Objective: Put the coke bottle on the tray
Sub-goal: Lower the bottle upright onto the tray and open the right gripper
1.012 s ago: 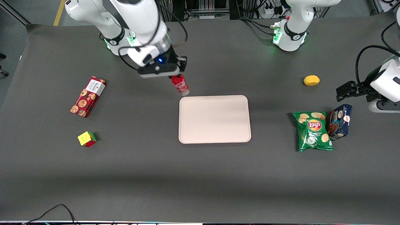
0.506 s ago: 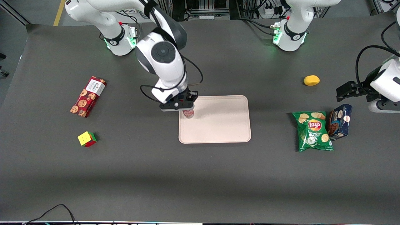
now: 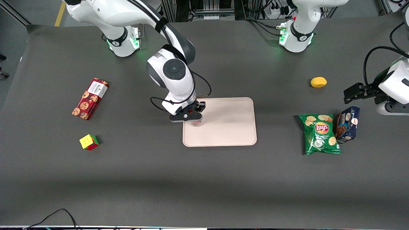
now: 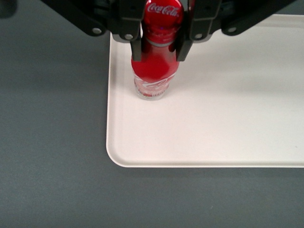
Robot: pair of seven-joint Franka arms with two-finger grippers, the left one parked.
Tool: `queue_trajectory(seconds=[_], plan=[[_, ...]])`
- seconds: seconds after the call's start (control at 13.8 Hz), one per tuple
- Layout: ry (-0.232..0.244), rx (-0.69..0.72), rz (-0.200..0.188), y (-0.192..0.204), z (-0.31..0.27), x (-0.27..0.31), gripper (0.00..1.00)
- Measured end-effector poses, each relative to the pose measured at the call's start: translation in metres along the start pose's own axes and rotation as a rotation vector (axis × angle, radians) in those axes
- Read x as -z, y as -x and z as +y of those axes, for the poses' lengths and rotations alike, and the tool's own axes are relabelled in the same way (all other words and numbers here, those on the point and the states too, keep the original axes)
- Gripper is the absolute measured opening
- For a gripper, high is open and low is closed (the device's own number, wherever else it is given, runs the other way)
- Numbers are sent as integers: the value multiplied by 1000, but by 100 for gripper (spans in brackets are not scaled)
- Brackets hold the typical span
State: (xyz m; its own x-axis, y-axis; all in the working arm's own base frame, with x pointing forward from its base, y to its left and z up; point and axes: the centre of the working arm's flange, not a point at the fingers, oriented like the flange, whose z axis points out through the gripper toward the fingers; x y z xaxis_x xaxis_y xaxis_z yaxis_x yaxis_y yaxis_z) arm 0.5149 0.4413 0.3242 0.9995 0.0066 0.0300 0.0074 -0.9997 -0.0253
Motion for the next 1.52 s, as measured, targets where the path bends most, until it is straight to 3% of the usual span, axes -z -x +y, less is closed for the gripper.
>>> queue_trajectory(seconds=[0.58,0.65,1.08,1.52], plan=[[14,5,-4,-2,0,-10,34],[14,4,-4,-2,1,-11,40],[13,2,-2,-4,1,-10,98],[11,1,1,-5,1,-9,100]])
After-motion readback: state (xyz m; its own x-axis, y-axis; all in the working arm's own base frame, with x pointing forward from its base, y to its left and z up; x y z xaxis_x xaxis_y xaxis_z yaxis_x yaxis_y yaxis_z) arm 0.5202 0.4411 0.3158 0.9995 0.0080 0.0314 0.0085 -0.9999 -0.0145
